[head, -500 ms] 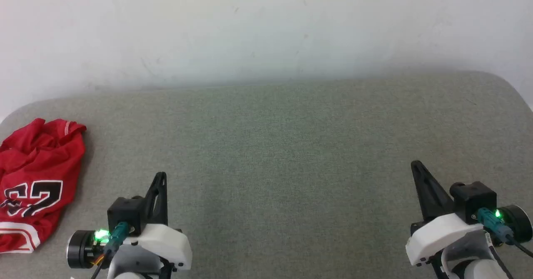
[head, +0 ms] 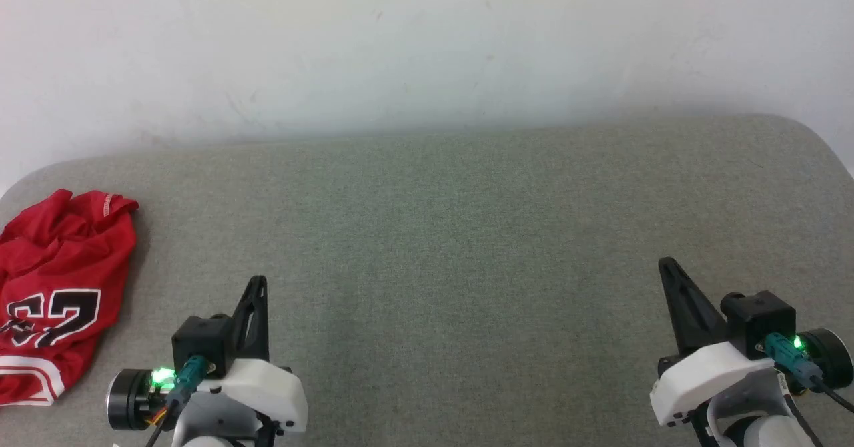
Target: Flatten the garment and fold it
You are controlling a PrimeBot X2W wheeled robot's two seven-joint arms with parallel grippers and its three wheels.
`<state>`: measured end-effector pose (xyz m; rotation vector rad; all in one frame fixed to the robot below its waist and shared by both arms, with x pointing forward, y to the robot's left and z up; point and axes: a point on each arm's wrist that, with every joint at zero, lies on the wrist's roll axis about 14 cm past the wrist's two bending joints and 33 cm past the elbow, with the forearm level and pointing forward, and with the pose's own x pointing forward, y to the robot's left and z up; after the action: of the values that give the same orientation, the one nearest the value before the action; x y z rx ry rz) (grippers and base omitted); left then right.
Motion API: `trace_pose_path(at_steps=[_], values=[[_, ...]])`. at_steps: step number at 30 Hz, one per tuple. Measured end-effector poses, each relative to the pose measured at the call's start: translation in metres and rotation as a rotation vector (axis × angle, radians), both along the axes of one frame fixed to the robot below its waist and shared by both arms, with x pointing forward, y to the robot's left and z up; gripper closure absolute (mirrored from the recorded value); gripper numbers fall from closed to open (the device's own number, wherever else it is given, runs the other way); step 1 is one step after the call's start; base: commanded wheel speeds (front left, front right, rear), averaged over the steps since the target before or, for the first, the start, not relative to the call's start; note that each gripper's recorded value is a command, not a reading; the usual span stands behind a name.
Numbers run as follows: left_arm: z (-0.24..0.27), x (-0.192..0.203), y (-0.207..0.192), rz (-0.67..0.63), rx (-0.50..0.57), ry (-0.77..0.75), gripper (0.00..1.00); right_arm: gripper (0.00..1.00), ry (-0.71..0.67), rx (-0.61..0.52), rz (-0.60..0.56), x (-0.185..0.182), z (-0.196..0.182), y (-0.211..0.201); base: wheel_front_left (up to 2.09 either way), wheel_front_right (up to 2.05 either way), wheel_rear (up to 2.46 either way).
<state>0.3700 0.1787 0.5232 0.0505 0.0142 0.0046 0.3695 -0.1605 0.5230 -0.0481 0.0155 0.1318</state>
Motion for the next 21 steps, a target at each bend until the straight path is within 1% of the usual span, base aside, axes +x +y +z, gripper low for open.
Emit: trace_pose_path(at_steps=[11,12,21], values=[[0.0,0.0,0.0,0.0,0.0,0.0,1.0,1.0,0.0,0.0,0.0,0.0,0.0001,0.0,0.0,0.0,0.0],[0.0,0.0,0.0,0.0,0.0,0.0,0.0,0.0,0.0,0.0,0.0,0.0,0.0,0.0,0.0,0.0,0.0],[-0.0001,-0.0001,-0.0002,-0.001,0.0,-0.001,0.0,0.0,0.002,0.004,-0.007,0.0001,-0.0009,-0.0025,0.0,0.0,0.0]])
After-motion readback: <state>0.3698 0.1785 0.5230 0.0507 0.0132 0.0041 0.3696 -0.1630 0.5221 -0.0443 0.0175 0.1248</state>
